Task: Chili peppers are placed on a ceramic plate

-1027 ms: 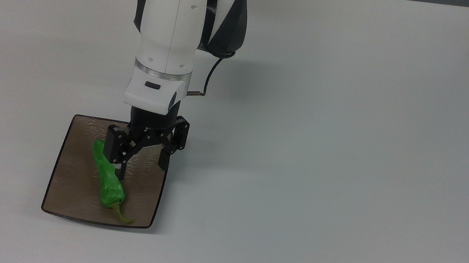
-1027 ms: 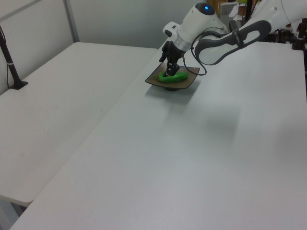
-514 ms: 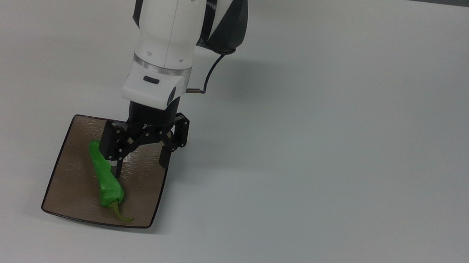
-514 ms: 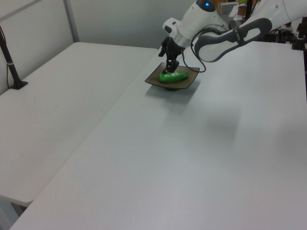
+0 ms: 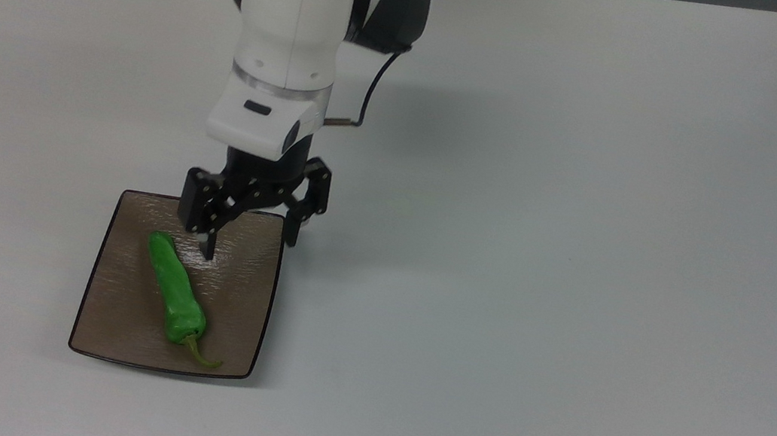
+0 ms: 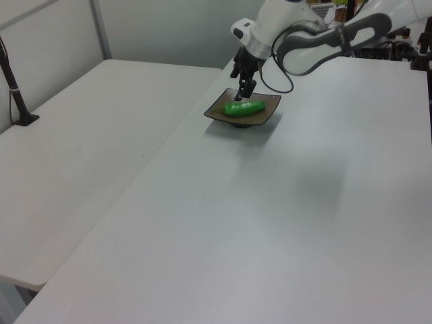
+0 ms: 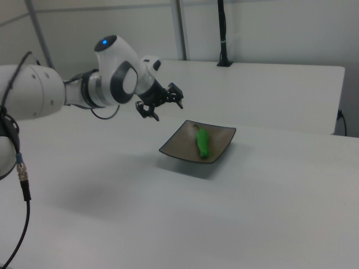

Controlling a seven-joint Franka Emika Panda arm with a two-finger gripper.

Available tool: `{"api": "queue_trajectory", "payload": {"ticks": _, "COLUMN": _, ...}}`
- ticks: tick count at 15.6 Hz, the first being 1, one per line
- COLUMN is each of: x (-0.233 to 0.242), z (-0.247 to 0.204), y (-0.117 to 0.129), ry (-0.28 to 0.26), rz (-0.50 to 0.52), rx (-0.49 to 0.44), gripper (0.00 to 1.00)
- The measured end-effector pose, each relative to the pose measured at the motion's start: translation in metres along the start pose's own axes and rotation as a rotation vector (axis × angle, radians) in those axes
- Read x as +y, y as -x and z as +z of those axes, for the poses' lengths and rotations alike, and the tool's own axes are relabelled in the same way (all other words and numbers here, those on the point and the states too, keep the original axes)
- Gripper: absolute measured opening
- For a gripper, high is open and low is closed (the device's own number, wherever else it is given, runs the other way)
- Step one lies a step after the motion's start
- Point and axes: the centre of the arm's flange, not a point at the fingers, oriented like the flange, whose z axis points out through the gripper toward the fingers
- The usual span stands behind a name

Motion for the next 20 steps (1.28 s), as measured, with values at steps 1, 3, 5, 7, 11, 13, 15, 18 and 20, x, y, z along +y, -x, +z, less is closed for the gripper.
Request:
{"api": "queue_trajectory", "payload": {"ticks": 1, "x": -0.004, "z": -0.009, "y": -0.002, "ry": -0.023, "rz": 0.010, "rx": -0.031, "gripper": 1.00}}
{"api": "queue_trajectory", "payload": {"ticks": 3, "x": -0.018, "z": -0.032, "y": -0.006, "ry": -0.077, "rz": 0.050, "rx": -0.106, "gripper": 1.00}}
{"api": "queue_trajectory", "payload": {"ticks": 5, "x": -0.027, "z": -0.045, "y": -0.005, "ry": -0.111, "rz": 0.100, "rx": -0.173, "gripper": 1.00}}
{"api": "queue_trajectory", "payload": {"ticks": 7, "x": -0.045, "z": -0.058, "y": -0.005, "ry": -0.160, "rz": 0.165, "rx": -0.258, "gripper": 1.00}}
{"api": "queue_trajectory", "payload": {"ticks": 11, "x": -0.067, "z": -0.076, "y": 0.005, "ry": -0.244, "rz": 0.285, "rx": -0.399, "gripper": 1.00}}
{"api": "queue_trajectory", "payload": {"ticks": 13, "x": -0.069, "z": -0.089, "y": 0.011, "ry": -0.283, "rz": 0.332, "rx": -0.433, "gripper": 1.00}}
{"api": "queue_trajectory", "payload": {"ticks": 15, "x": -0.066, "z": -0.103, "y": 0.019, "ry": -0.296, "rz": 0.378, "rx": -0.448, "gripper": 1.00}}
{"api": "queue_trajectory", "payload": {"ticks": 18, "x": -0.058, "z": -0.120, "y": 0.037, "ry": -0.268, "rz": 0.474, "rx": -0.466, "gripper": 1.00}}
{"api": "queue_trajectory", "payload": {"ticks": 20, "x": -0.052, "z": -0.129, "y": 0.048, "ry": -0.254, "rz": 0.513, "rx": -0.473, "gripper": 1.00}}
